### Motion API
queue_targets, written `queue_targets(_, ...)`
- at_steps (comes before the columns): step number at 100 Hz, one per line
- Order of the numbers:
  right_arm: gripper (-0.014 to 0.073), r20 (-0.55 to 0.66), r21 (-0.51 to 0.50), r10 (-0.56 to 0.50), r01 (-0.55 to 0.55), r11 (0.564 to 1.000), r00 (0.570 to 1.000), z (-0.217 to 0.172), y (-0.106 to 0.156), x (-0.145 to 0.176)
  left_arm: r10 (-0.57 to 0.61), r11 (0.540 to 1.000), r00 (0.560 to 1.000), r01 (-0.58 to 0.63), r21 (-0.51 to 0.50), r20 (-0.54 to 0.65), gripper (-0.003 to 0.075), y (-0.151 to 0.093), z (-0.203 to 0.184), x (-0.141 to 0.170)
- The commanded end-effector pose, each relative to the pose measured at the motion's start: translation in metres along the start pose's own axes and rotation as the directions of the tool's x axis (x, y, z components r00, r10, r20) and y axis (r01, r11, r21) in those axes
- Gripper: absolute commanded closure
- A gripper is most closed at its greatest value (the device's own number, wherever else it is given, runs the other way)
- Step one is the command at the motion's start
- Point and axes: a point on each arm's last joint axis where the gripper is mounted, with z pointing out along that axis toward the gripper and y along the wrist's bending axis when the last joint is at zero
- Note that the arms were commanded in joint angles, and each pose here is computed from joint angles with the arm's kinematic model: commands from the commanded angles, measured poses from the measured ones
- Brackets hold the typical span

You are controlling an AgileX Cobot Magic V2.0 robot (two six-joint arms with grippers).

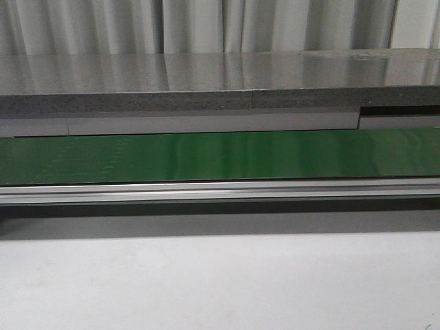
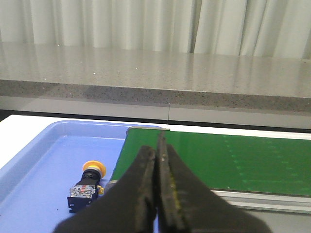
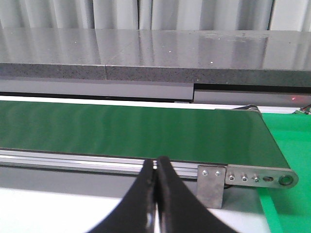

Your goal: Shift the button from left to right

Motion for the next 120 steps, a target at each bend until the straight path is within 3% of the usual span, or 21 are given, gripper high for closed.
queue_targets(1, 0.0662, 0.114, 0.006, -0.011, 0.011, 1.0, 0.993, -0.003, 0.0, -0.014, -0.021, 1.0, 0.998, 0.02, 0.015, 0.058, 0.0741, 0.0, 0.0, 0.007)
queue_targets(51, 0.0662, 0.114, 0.006, -0.011, 0.011, 1.0, 0.993, -0.003, 0.0, -0.014, -0.013, 1.0, 0.995, 0.011, 0.017, 0.094, 0.0741, 0.0, -0.001, 0.001)
queue_targets(82, 0.0662, 0.114, 0.006, -0.011, 0.011, 1.0, 0.993, -0.003, 0.0, -0.014, -0.02, 1.0, 1.0, 0.02, 0.01, -0.011, 0.0741, -0.004, 0.0, -0.049)
queue_targets(98, 0.0662, 0.114, 0.006, -0.011, 0.011, 1.0, 0.993, -0.003, 0.0, -0.014, -0.019, 1.0, 0.984, 0.019, -0.005, -0.178, 0.0741, -0.007, 0.007, -0.086)
queue_targets(120, 0.0662, 0.114, 0.006, -0.011, 0.011, 1.0, 0.993, -0.003, 0.0, -0.014, -0.023, 1.0, 0.882, 0.01, -0.03, -0.471, 0.0741, -0.011, 0.026, -0.124)
